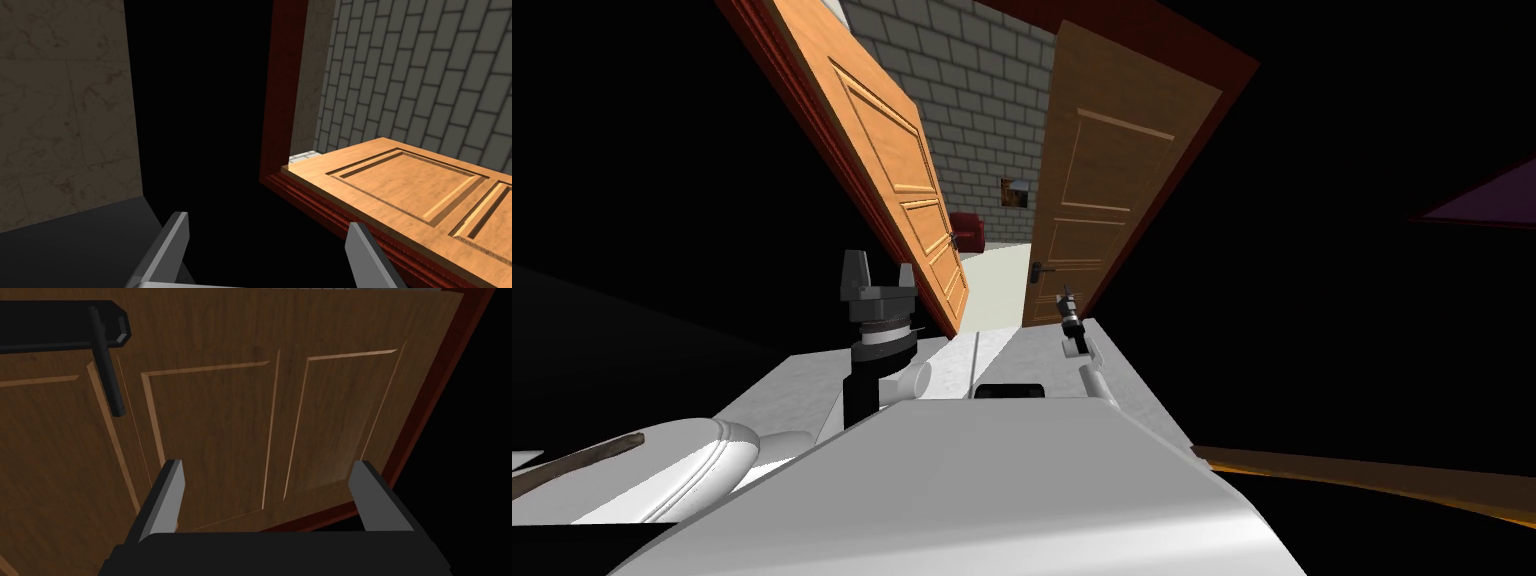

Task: Push the door open

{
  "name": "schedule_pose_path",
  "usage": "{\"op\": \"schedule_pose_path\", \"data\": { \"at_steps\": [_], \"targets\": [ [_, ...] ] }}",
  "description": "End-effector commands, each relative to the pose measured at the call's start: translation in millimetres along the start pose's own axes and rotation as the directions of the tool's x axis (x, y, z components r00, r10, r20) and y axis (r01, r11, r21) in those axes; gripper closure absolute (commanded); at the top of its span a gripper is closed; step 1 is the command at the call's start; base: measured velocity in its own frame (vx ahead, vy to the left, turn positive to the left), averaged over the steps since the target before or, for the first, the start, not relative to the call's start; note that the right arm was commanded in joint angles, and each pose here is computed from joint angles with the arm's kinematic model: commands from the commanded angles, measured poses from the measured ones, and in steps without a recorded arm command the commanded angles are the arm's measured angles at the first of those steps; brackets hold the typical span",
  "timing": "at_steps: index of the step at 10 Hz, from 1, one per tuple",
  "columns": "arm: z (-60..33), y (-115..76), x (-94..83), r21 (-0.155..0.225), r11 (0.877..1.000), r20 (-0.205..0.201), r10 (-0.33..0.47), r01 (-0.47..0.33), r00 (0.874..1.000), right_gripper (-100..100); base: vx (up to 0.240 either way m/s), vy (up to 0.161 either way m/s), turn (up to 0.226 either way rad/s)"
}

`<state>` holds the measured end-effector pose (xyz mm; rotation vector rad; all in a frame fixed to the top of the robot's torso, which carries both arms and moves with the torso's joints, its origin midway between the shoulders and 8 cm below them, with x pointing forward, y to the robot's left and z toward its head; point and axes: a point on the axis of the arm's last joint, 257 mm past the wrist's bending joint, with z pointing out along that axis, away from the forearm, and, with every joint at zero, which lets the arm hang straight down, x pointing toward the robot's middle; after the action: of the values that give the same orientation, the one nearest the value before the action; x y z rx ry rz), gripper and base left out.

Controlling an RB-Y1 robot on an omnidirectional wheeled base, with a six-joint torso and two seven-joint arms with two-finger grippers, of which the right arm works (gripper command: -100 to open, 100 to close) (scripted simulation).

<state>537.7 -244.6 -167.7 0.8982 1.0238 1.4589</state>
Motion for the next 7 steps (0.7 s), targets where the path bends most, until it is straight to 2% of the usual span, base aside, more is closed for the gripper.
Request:
{"op": "schedule_pose_path", "data": {
  "at_steps": [1, 2, 3, 4, 7],
  "targets": [
    [2.4, -12.9, -1.1, 0.026, 1.000, -0.005, 0.002, -0.002, 1.000, -100, 0.049, -0.004, 0.003],
    [2.2, -13.4, -1.2, 0.027, 1.000, -0.005, 0.002, -0.002, 1.000, -100, 0.043, -0.005, 0.000],
    [7.0, -17.2, -0.8, 0.035, 0.999, -0.012, 0.002, -0.002, 1.000, -100, 0.049, -0.012, 0.000],
    [4.7, -23.2, -1.9, 0.048, 0.999, -0.009, 0.003, -0.003, 1.000, -100, 0.040, -0.008, 0.004],
    [13.2, -45.9, -3.5, 0.097, 0.995, -0.022, 0.005, -0.003, 1.000, -100, 0.086, 0.000, 0.003]
  ]
}}
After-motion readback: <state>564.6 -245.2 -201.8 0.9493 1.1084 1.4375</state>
